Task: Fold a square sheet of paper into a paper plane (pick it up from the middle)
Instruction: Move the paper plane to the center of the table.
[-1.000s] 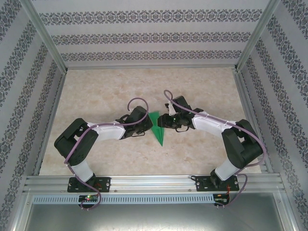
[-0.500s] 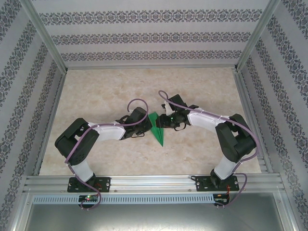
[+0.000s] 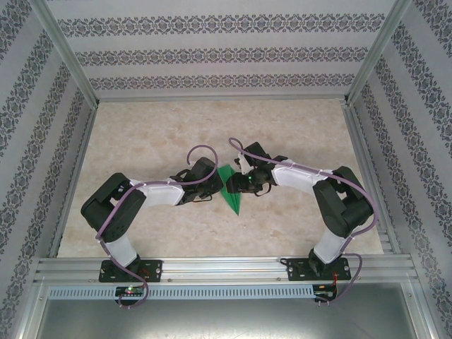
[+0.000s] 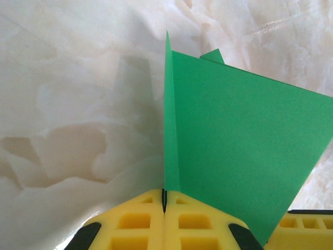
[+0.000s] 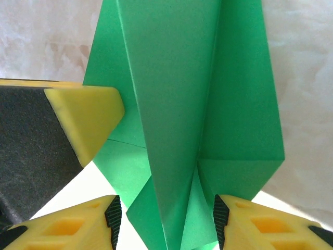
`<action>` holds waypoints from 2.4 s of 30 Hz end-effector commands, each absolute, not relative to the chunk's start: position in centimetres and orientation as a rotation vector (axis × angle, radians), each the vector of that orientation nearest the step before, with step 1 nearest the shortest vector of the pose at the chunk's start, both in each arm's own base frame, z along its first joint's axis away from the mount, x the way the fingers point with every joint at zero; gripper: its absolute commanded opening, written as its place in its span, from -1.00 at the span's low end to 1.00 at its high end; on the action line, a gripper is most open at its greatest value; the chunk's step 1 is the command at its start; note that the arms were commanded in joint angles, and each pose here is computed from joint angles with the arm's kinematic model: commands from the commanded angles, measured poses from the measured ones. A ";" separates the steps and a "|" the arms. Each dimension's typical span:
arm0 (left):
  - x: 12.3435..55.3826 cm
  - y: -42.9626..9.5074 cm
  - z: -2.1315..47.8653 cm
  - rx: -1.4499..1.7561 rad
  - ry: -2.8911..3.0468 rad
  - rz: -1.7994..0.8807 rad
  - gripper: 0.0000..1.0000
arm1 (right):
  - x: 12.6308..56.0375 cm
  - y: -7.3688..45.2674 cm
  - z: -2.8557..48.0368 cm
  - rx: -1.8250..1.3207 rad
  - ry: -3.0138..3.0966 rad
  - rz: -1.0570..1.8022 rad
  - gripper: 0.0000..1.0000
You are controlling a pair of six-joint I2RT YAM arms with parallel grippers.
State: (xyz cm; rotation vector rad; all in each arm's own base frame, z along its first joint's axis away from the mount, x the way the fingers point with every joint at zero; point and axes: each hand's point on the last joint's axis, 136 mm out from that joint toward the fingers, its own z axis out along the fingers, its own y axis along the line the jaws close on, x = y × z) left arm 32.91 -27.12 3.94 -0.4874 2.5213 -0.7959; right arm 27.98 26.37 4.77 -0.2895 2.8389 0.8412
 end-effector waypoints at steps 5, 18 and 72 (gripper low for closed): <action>33.6 -27.0 3.8 -0.522 2.506 -0.801 -1.00 | 26.4 26.5 4.7 -0.250 2.885 0.873 0.04; 33.6 -27.3 3.9 -0.524 2.508 -0.818 -0.99 | 25.4 27.1 3.9 -0.193 2.905 0.867 -0.02; 30.3 -14.0 7.2 -0.716 2.548 -0.175 1.00 | 28.6 23.0 0.2 -0.164 2.998 0.169 -0.66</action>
